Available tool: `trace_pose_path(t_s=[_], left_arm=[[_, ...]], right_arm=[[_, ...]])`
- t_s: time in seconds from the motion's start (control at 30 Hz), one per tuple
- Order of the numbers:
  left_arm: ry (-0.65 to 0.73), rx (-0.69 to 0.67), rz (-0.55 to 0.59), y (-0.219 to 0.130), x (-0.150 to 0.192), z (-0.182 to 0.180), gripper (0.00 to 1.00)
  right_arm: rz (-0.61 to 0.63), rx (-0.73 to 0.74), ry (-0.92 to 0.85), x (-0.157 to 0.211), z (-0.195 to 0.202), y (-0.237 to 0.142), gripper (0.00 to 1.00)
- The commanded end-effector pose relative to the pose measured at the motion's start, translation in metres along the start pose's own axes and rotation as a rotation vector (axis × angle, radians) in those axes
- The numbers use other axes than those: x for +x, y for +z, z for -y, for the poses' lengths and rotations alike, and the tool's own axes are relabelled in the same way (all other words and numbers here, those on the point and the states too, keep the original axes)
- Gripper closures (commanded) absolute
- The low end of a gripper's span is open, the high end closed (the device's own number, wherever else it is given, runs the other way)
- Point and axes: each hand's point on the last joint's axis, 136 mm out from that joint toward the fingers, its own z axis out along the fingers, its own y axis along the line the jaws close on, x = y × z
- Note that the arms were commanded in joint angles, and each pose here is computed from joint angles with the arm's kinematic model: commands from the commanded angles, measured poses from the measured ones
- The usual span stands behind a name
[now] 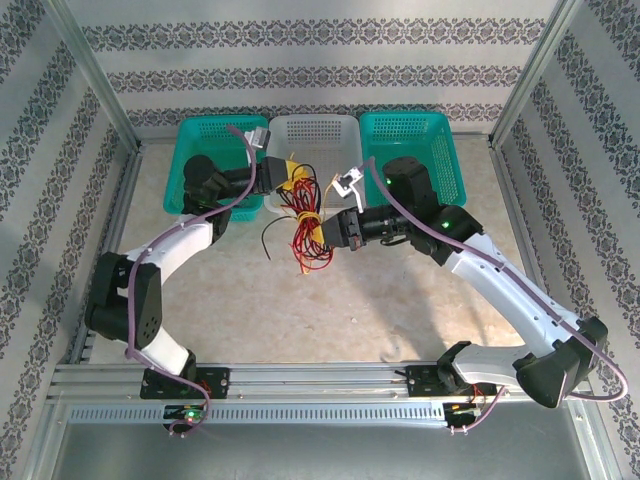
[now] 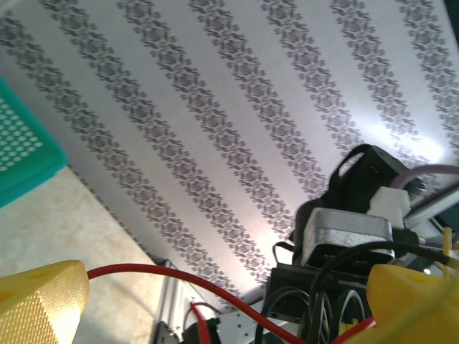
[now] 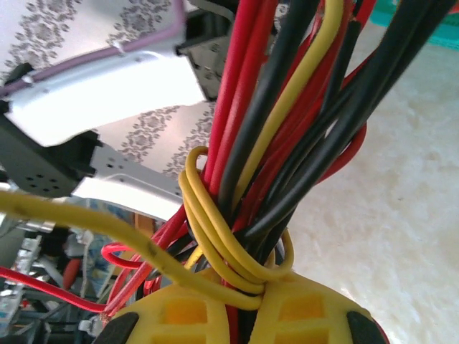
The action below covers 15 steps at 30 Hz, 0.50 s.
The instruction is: Untangle the cables
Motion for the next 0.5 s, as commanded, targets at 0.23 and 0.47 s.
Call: trace_pose_path(t_s=[0.23, 0.47], left_arm=[[0.124, 0.146, -0.060, 0.002, 0.021, 0.075, 0.01], [0.119, 0.168, -0.137, 0.022, 0.034, 0.078, 0.03]], right_arm=[[0.057, -0.125, -0.028, -0.016, -0.023, -0.013, 1.00], [0.071, -0.184, -0.017, -0.026, -0.030, -0.011, 1.00]])
